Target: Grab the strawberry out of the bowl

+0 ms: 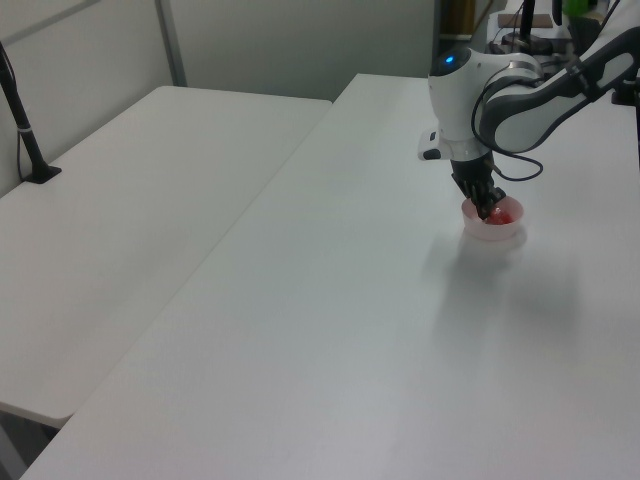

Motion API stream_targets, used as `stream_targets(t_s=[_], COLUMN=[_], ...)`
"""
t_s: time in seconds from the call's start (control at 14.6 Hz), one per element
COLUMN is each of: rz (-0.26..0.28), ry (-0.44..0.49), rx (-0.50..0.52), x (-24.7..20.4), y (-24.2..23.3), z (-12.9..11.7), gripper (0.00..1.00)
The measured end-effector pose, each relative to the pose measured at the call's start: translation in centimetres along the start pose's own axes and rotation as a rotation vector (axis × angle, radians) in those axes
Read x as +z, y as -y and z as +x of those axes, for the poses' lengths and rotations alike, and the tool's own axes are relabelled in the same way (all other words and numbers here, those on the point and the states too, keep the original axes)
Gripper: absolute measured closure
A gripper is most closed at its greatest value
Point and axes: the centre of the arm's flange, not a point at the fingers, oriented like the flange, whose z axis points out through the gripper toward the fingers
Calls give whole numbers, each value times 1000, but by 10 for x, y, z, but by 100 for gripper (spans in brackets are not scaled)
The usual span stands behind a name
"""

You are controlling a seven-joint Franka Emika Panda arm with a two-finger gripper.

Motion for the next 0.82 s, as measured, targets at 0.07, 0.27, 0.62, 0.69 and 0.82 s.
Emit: stream_targets(t_s=[0.07, 0.27, 0.62, 0.69, 0.82], rz=[0, -2, 30, 31, 33], ry=[0, -8, -78, -80, -78], rx=[0, 8, 96, 102, 106], x=[0, -4, -38, -42, -41], y=[0, -1, -14, -16, -17], z=[0, -1, -8, -10, -11], gripper=[100, 100, 74, 63, 43])
